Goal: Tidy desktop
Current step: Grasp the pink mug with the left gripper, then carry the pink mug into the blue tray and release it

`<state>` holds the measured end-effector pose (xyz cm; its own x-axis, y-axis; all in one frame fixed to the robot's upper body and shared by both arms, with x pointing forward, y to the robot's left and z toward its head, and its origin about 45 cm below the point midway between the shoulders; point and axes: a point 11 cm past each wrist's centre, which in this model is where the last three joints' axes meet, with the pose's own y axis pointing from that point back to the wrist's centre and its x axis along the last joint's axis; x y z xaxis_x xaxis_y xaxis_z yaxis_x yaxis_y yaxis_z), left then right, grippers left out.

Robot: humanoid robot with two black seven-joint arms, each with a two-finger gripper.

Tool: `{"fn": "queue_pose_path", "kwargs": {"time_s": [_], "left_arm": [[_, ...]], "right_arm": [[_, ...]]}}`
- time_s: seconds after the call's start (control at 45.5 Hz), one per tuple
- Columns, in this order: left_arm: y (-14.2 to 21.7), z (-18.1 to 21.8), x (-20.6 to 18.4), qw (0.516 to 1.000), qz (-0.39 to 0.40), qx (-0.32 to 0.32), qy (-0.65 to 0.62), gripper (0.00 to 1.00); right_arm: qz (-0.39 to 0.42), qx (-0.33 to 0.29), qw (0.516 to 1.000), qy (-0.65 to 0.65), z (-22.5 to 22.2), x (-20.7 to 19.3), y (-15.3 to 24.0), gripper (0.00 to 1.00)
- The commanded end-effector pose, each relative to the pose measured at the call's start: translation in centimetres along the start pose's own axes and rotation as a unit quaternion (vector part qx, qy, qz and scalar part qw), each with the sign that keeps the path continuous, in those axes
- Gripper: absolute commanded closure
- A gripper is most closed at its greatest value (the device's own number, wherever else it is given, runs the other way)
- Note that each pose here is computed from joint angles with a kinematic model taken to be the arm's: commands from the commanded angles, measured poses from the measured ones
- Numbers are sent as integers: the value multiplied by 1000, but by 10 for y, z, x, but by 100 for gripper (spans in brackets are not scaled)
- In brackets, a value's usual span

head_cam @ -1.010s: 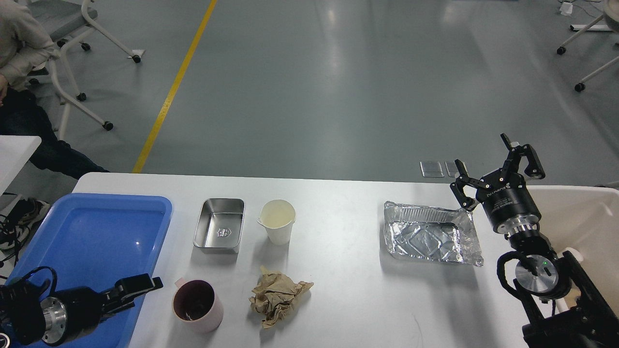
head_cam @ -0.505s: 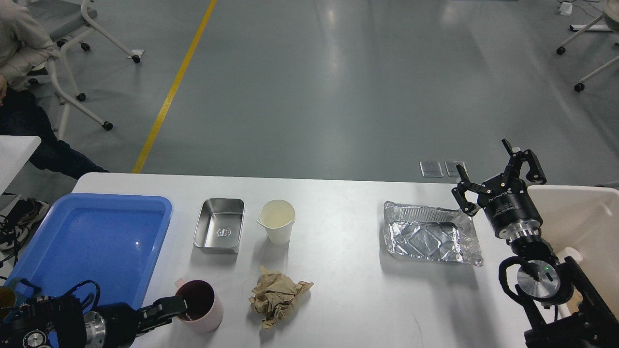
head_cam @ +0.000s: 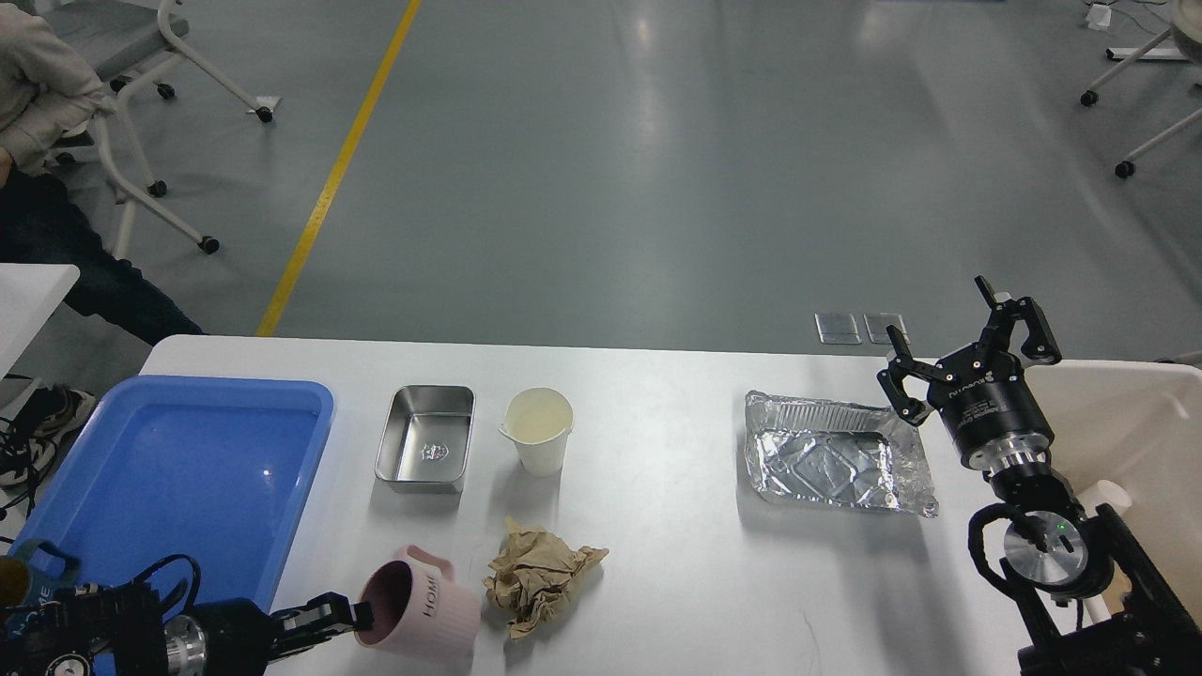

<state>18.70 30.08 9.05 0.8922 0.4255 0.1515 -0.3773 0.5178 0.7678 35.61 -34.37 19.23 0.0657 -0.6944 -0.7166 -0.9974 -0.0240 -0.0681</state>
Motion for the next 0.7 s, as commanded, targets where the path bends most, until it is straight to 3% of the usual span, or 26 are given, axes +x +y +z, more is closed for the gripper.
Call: {"fn": "queue_pose_path", "kwargs": {"time_s": [0.0, 0.373, 0.681], "left_arm": [[1, -1, 0, 1000, 2, -2, 0, 100], [22, 4, 24, 999, 31, 1, -17, 100], [102, 1, 69, 992, 89, 59, -71, 100]], "right_arm": [[0, 0, 1000, -1, 1, 0, 0, 0], [-4, 0, 1000, -5, 2, -5, -4, 0], [-6, 1, 1000, -8, 4, -8, -5, 0]]}}
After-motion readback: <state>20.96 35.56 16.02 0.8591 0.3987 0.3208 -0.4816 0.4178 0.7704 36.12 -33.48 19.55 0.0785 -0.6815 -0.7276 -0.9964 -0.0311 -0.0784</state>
